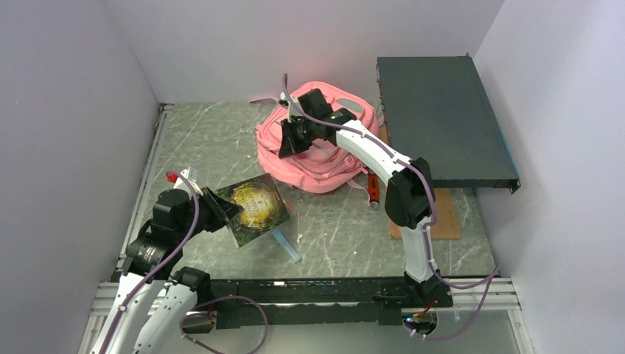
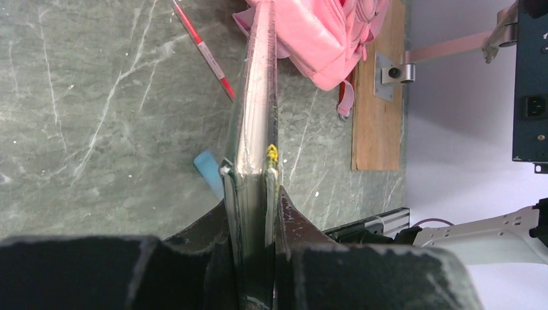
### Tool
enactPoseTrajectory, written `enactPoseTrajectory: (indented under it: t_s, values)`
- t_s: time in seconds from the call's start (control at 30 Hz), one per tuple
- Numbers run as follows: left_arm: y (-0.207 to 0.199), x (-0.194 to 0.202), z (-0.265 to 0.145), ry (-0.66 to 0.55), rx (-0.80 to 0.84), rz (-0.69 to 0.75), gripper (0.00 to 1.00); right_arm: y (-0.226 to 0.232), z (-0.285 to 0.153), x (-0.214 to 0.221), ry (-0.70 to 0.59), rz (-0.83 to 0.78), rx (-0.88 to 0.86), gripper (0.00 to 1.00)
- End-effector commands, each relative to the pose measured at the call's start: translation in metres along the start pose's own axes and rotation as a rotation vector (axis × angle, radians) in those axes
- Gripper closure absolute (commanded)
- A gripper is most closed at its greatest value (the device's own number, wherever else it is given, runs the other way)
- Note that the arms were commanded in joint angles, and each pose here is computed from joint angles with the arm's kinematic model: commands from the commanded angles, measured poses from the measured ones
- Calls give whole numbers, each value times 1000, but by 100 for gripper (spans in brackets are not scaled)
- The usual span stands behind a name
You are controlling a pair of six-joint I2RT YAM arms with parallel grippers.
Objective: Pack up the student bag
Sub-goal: Place the book in the student bag.
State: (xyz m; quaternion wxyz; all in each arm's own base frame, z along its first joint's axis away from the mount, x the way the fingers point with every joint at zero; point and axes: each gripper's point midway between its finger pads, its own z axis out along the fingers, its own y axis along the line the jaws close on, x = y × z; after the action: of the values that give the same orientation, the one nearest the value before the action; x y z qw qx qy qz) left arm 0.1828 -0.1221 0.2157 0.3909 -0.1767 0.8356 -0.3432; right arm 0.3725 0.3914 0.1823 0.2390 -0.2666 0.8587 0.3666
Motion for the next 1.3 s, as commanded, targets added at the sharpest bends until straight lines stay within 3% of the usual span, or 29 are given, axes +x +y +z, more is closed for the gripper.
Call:
enactPoseTrajectory:
  t_s: [0.0,0.23,0.37,0.53,0.8,1.03,1.27]
  values:
    - [-42,-23,-9,-69,158,15,100,57,-42,-50,-175,-131,-75,92]
    - [-42,-16,0,-36,182,-11,100,39,-20,-37,-149,-131,-27,89]
    - [-39,-14,1,-26,165,-12,100,28,-10,-36,-142,-134,25,100]
    - [-44,-17,2,-47,198,-64,100,49,-32,-53,-238,-216,73,100]
    - [-68,-26,48,-38,397,-294,100,86,-75,-93,-368,-109,27,100]
    - [-92,-51,61,-118,542,-282,100,106,-86,-109,-406,-77,-73,100]
    - [-99,-79,79,-209,552,-306,100,113,-96,-115,-431,-80,-90,100]
